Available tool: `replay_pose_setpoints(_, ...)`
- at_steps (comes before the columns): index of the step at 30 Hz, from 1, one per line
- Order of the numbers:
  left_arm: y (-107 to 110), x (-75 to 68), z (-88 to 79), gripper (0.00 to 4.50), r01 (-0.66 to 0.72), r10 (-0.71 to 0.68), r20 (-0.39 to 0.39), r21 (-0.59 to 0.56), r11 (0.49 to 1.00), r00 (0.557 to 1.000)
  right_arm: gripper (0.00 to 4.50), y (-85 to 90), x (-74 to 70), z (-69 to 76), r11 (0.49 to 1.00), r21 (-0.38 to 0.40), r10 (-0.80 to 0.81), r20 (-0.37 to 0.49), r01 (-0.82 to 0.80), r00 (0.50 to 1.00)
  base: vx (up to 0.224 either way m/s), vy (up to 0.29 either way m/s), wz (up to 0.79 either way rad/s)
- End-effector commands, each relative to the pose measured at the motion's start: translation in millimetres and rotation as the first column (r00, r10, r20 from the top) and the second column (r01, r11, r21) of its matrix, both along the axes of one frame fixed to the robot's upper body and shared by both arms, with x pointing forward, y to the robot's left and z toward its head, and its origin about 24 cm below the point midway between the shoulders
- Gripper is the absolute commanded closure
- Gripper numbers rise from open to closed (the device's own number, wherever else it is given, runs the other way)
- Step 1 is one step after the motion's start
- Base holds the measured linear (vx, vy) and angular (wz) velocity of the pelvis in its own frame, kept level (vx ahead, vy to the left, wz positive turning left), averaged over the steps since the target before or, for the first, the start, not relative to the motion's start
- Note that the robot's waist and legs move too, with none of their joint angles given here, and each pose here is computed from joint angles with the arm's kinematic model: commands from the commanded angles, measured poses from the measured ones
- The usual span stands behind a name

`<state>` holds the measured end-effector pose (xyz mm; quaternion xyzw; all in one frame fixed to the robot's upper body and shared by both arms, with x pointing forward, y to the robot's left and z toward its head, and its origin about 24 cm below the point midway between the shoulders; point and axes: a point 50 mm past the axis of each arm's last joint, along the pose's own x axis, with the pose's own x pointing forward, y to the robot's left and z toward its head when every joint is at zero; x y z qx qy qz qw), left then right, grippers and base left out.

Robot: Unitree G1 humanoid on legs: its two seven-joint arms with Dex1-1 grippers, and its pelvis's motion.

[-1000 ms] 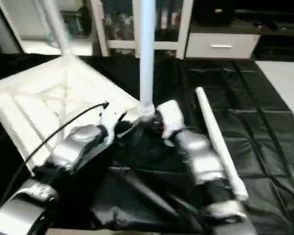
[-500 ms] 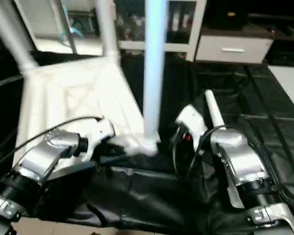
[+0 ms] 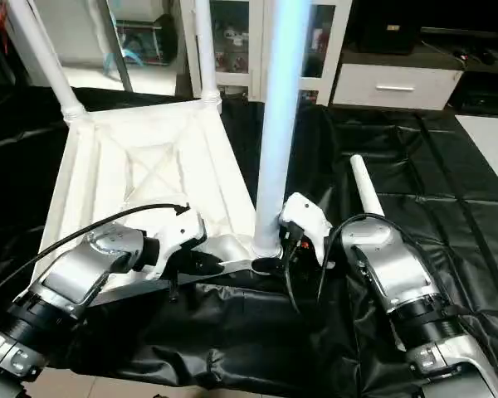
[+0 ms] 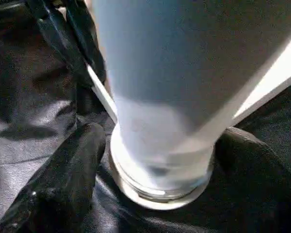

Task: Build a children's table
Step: Rotate leg to tighten

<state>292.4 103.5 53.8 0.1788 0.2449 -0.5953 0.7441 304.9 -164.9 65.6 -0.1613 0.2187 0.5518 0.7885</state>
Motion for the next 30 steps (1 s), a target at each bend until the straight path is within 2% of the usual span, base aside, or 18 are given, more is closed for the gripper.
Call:
replay_pose_setpoints(1, -6, -13.7, -15.4, 4.5, 0.072, -0.069, -0.085, 0.035, 0.997, 0.994, 0.65, 5.6, 4.9, 5.6, 1.0, -0.005, 0.018, 0.032, -0.018, 0.999, 0.0, 0.0, 0.0)
replay_pose_setpoints(5, -6, -13.8, -15.2, 4.5, 0.071, -0.067, -0.084, 0.038, 0.997, 0.994, 0.65, 6.8, 9.0, 1.6, 0.999, -0.027, 0.02, 0.032, -0.019, 0.999, 0.0, 0.0, 0.0)
replay_pose_setpoints(13, -5, -14.3, -16.2, 4.5, 0.06, -0.056, -0.087, 0.042, 0.997, 0.995, 0.65, 10.1, 12.0, -0.7, 1.0, -0.003, 0.023, 0.015, -0.023, 1.0, 0.0, 0.0, 0.0)
replay_pose_setpoints(14, -5, -14.5, -16.6, 4.5, 0.059, -0.055, -0.089, 0.044, 0.997, 0.994, 0.8, 10.5, 11.8, -1.2, 1.0, 0.001, 0.025, 0.012, -0.025, 1.0, 0.0, 0.0, 0.0)
replay_pose_setpoints(16, -5, -15.1, -17.0, 4.5, 0.06, -0.056, -0.092, 0.044, 0.997, 0.994, 0.8, 11.2, 12.1, -2.2, 1.0, 0.006, 0.022, 0.012, -0.022, 1.0, 0.0, 0.0, 0.0)
replay_pose_setpoints(17, -5, -15.3, -17.0, 4.5, 0.061, -0.057, -0.093, 0.044, 0.997, 0.994, 1.01, 11.5, 11.8, -2.9, 1.0, 0.014, 0.021, 0.003, -0.021, 1.0, 0.0, 0.0, 0.0)
replay_pose_setpoints(23, -5, -15.8, -17.2, 4.5, 0.06, -0.056, -0.1, 0.04, 0.997, 0.993, 1.51, 10.4, 12.0, -4.6, 0.999, 0.035, 0.01, -0.006, -0.01, 1.0, 0.0, 0.0, 0.0)
replay_pose_setpoints(30, -9, -17.1, -20.0, 4.5, 0.032, -0.032, -0.116, 0.003, 0.999, 0.993, 1.75, 10.7, 9.2, -10.2, 0.994, 0.102, -0.029, -0.013, 0.03, 1.0, 0.0, 0.0, 0.0)
